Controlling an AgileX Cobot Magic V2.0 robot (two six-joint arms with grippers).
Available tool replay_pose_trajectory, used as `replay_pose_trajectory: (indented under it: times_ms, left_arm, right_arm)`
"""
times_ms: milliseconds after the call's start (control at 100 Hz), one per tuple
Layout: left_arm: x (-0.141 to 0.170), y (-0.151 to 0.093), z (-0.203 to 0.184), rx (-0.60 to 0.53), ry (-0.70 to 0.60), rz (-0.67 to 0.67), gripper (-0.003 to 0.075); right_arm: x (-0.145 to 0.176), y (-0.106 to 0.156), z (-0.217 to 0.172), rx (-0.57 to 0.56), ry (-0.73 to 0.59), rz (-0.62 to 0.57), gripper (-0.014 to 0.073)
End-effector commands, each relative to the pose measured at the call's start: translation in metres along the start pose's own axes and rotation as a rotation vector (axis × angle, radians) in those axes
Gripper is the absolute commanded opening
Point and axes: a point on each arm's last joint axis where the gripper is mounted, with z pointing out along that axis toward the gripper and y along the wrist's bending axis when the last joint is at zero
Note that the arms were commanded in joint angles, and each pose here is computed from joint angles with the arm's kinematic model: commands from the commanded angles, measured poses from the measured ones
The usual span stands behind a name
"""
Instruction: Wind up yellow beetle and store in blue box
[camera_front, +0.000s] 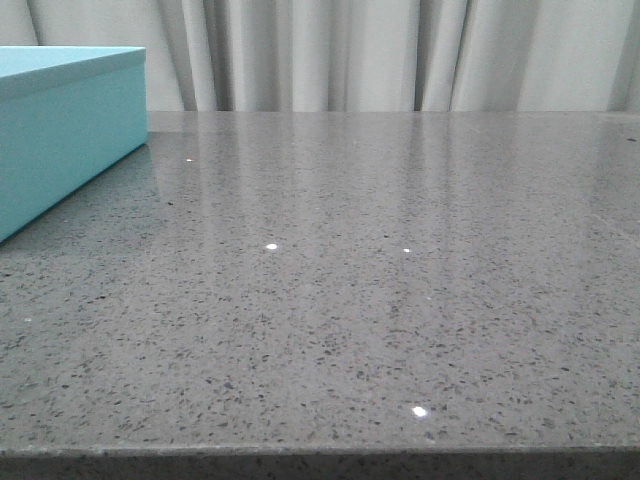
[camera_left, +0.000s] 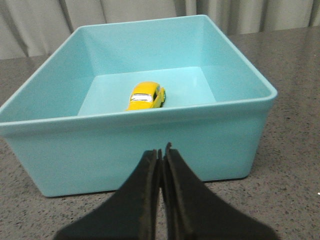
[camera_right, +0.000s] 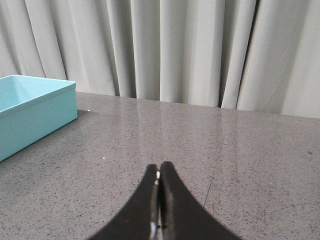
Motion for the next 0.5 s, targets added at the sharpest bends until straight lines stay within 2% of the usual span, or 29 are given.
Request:
replay_pose_trajectory:
  times_ms: [0, 130, 180, 490]
  left_arm:
    - [-0.006, -0.001, 0.000, 0.019, -0.159, 0.002, -0.0020]
    - [0.002, -0.001, 0.000, 0.012, -0.330, -0.025, -0.0020]
    - [0.008, 0.000, 0.000, 0.000, -0.359, -0.026, -0.0020]
    - [0.046, -0.001, 0.008, -0.027, -0.298, -0.077, -0.0020]
  right_arm:
    - [-0.015, 0.003, -0.001, -0.031, -0.097, -0.032, -0.0068]
    - [-0.015, 0.003, -0.001, -0.031, -0.097, -0.032, -0.0068]
    - [-0.015, 0.003, -0.001, -0.031, -0.097, -0.032, -0.0068]
    - [-0.015, 0.003, -0.001, -0.030, -0.095, -0.032, -0.0068]
